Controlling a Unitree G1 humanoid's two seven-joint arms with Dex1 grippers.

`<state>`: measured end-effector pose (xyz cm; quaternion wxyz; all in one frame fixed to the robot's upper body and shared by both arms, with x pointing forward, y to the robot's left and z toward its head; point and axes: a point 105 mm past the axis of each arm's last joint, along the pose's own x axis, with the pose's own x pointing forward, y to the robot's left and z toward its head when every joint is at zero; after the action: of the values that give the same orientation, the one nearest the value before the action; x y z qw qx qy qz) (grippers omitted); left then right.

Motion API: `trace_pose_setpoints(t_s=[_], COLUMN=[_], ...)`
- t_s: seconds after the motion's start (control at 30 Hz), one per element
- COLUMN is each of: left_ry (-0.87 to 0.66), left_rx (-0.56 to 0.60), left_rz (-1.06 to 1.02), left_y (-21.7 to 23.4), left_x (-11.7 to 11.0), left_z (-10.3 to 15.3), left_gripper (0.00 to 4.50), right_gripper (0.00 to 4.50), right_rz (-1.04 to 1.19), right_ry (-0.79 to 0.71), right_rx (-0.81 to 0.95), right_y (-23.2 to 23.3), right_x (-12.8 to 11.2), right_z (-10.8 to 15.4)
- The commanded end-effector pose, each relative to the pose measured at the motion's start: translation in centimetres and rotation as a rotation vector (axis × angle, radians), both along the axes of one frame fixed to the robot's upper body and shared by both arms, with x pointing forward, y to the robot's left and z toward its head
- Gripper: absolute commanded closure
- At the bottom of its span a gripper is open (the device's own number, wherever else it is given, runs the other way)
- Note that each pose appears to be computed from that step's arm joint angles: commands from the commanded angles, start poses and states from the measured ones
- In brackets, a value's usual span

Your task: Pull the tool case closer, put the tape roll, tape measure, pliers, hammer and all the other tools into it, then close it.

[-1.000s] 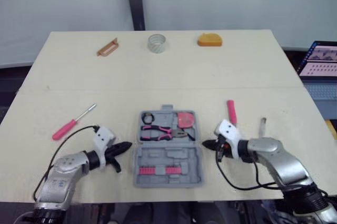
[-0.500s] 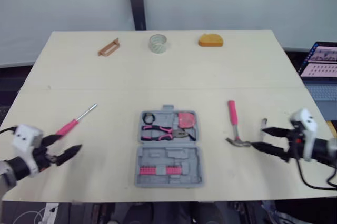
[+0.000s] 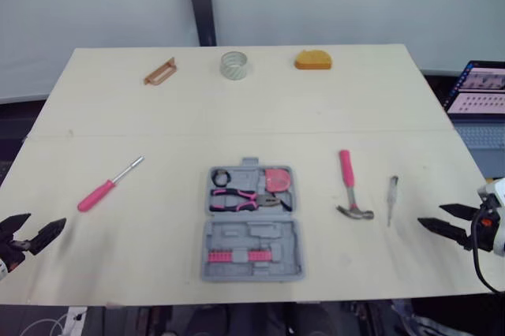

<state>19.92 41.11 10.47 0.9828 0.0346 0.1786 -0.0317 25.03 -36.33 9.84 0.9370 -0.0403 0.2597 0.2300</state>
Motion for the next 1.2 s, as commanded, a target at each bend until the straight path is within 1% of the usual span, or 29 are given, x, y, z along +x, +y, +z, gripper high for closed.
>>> trace_pose_setpoints(t_s=[0.03,0.27,0.7,0.93,1.07,1.2], left_ry=[-0.034,-0.022,-0.001,0.001,-0.008,-0.030], left_rx=[0.016,0.015,0.027,0.024,0.026,0.017], left_rz=[0.026,0.004,-0.017,-0.043,-0.079,-0.160], left_y=[0.4,-0.5,-1.0,-1.6,-2.4,-4.2], left_x=[-0.5,-0.2,-0.1,0.1,0.7,1.7], left_z=[0.6,0.1,-0.1,0.3,0.9,1.8], left_gripper=[0.10,0.10,0.10,0.10,0.10,0.10], right_gripper=[0.05,0.05,0.05,0.05,0.05,0.05], right_rz=[0.000,0.013,0.043,0.055,0.071,0.144], right_ry=[-0.025,-0.043,-0.031,-0.037,-0.051,-0.068], right_rx=[-0.003,-0.005,-0.006,-0.005,0.009,0.021], right_y=[-0.1,0.2,1.0,1.2,2.1,4.1], right_x=[0.3,0.8,0.4,0.5,0.9,1.0], right_z=[0.5,1.0,1.1,1.9,2.4,3.4])
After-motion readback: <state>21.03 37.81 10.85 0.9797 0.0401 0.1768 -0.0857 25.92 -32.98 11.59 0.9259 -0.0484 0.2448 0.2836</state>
